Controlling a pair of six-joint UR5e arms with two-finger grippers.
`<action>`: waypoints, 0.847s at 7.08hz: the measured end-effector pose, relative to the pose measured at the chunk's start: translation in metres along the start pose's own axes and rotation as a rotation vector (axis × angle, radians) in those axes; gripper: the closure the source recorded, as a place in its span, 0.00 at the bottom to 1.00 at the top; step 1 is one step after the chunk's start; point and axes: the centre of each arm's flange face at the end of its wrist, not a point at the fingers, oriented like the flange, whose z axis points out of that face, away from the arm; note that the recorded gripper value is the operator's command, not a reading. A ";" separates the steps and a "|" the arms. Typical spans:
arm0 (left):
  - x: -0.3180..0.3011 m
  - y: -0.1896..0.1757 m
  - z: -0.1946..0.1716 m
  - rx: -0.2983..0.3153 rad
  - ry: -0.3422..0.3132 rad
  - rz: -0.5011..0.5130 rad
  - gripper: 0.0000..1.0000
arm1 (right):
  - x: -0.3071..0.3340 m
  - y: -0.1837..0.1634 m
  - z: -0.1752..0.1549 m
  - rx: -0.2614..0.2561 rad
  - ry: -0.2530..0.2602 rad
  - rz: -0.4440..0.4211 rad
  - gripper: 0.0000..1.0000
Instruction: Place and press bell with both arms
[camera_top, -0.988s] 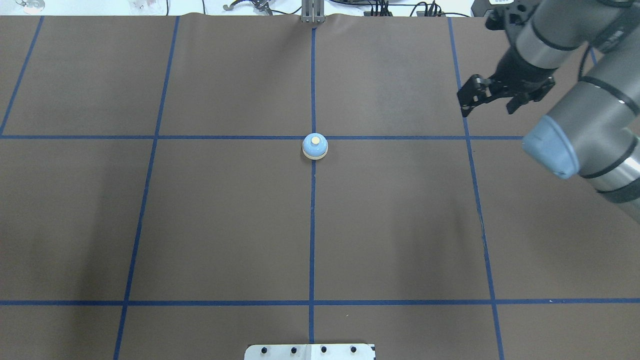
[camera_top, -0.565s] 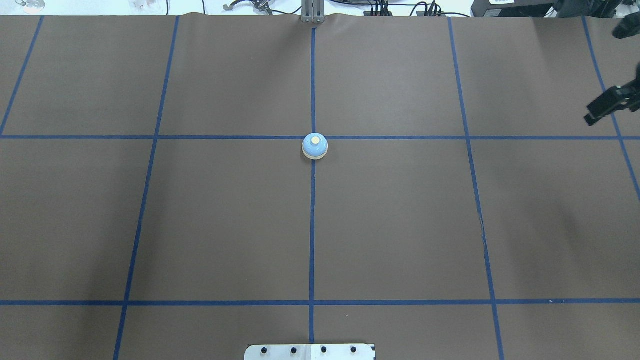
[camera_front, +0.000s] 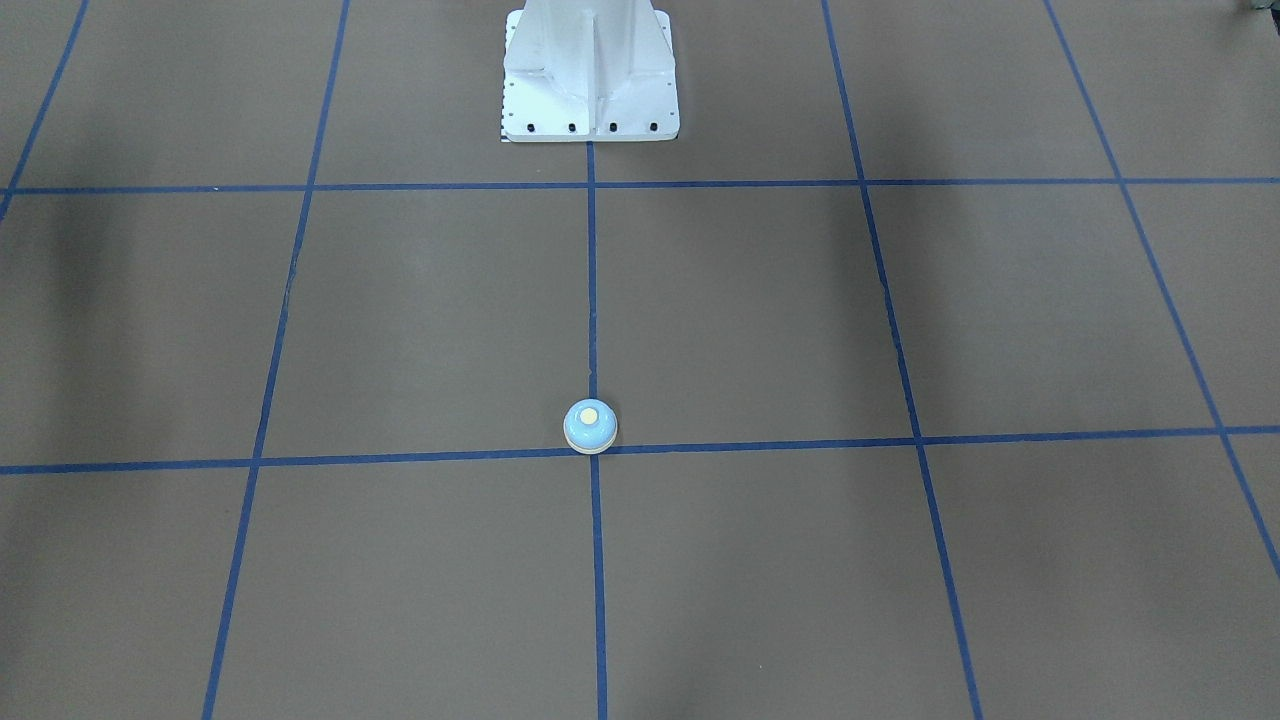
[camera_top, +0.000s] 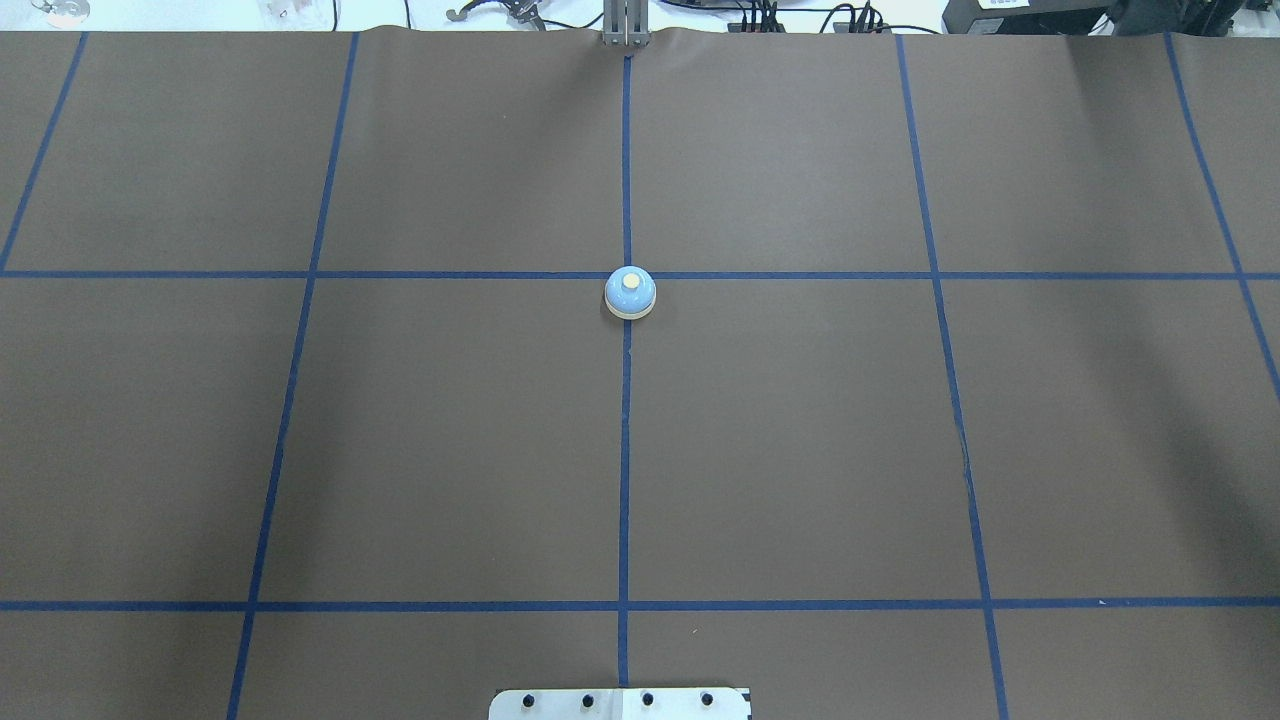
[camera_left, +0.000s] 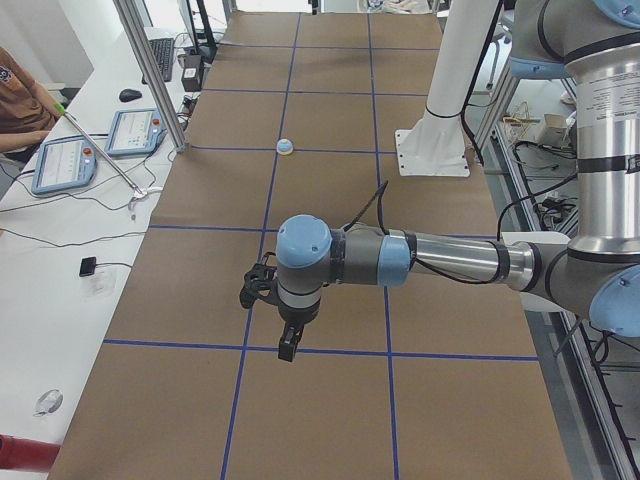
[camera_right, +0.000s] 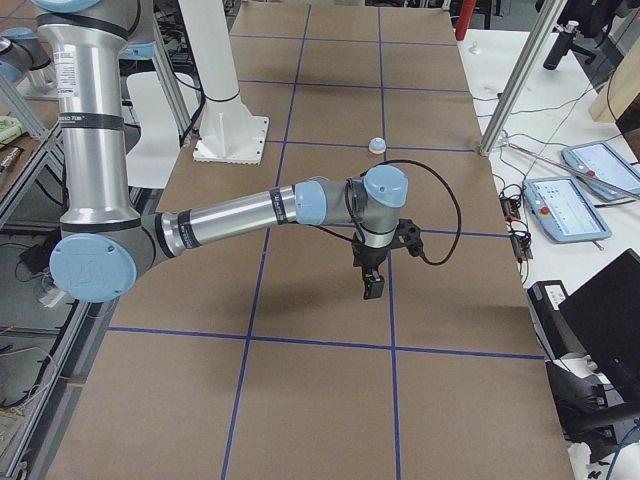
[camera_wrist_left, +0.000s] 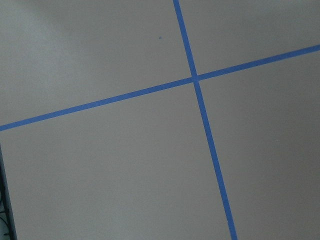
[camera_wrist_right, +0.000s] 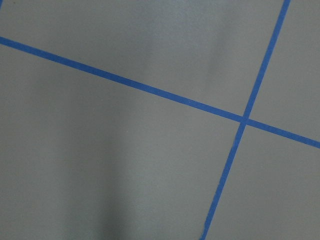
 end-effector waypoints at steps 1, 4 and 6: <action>0.000 0.000 0.000 -0.001 0.001 -0.001 0.00 | 0.024 0.013 0.001 -0.002 -0.009 0.052 0.00; -0.004 0.003 0.007 -0.015 0.005 -0.018 0.00 | 0.064 0.041 0.018 -0.023 -0.086 0.159 0.00; -0.007 0.007 0.012 -0.025 0.009 -0.038 0.00 | 0.070 0.045 0.025 -0.033 -0.100 0.177 0.00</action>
